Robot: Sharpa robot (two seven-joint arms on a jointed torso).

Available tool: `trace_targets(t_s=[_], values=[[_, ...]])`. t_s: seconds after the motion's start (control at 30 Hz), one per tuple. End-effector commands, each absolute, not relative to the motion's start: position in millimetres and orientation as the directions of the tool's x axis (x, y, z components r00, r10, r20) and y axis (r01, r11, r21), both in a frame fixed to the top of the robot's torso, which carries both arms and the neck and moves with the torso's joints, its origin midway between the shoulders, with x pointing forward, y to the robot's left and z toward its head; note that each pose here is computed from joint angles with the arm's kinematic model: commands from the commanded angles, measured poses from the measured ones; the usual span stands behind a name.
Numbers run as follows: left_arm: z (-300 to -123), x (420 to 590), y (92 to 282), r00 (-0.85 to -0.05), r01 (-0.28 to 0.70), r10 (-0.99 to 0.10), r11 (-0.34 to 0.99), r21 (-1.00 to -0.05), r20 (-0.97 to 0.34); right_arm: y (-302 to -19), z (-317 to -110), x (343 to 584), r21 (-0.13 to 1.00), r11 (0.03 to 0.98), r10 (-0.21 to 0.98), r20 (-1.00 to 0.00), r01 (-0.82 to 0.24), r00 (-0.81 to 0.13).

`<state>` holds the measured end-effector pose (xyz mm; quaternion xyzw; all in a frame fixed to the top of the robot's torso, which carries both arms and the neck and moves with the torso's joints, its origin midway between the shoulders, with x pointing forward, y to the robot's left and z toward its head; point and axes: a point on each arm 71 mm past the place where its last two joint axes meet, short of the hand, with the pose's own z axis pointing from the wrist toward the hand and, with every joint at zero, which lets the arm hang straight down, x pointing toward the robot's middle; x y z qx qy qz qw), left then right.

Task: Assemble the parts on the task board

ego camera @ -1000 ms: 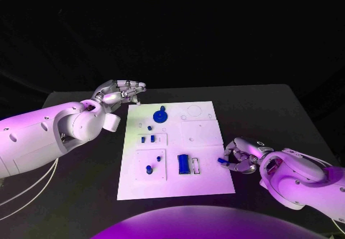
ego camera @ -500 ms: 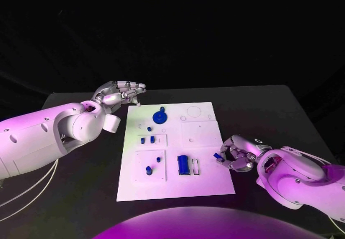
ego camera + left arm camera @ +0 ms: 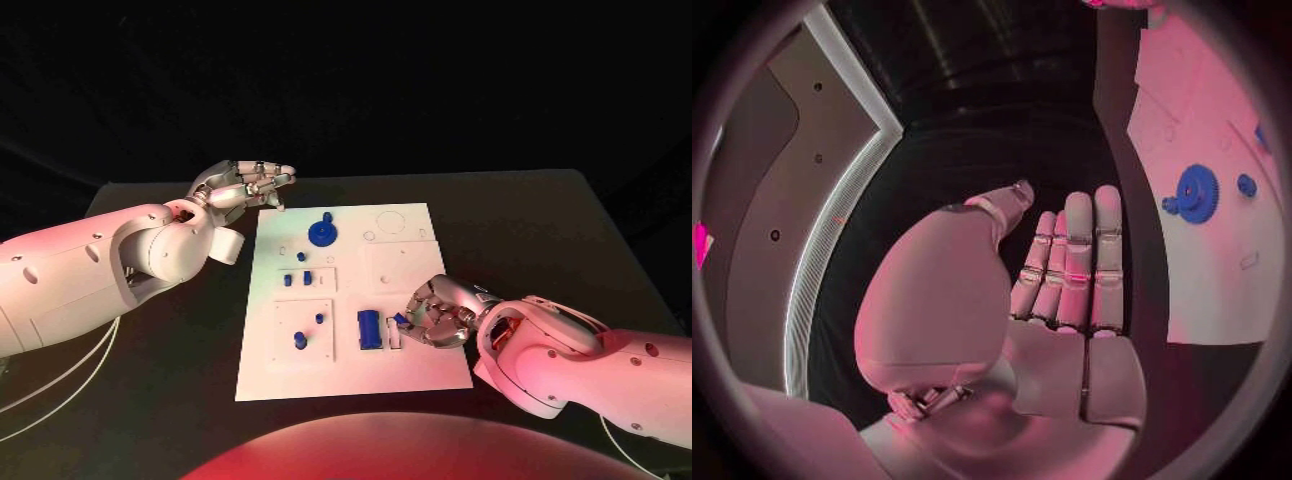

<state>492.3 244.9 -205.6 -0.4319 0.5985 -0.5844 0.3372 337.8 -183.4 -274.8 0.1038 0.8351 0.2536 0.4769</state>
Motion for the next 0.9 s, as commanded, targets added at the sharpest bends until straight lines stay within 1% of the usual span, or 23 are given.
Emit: trace_targets(t_s=[0.03, 0.33, 0.9], values=[[-204.3, 491.6, 242.5, -0.415, -0.117, -0.904, -0.063, -0.991, 0.107, -181.1, -279.3, 336.9, 0.553, 0.833, 0.462, -0.700, -0.005, -0.544], [-204.3, 491.3, 242.1, -0.417, -0.119, -0.903, -0.063, -0.991, 0.108, -173.8, -283.7, 336.3, 0.560, 0.828, 0.466, -0.681, 0.008, -0.565], [-204.5, 491.0, 242.7, -0.418, -0.122, -0.902, -0.062, -0.991, 0.108, -170.5, -286.8, 336.3, 0.535, 0.845, 0.431, -0.685, -0.005, -0.587]])
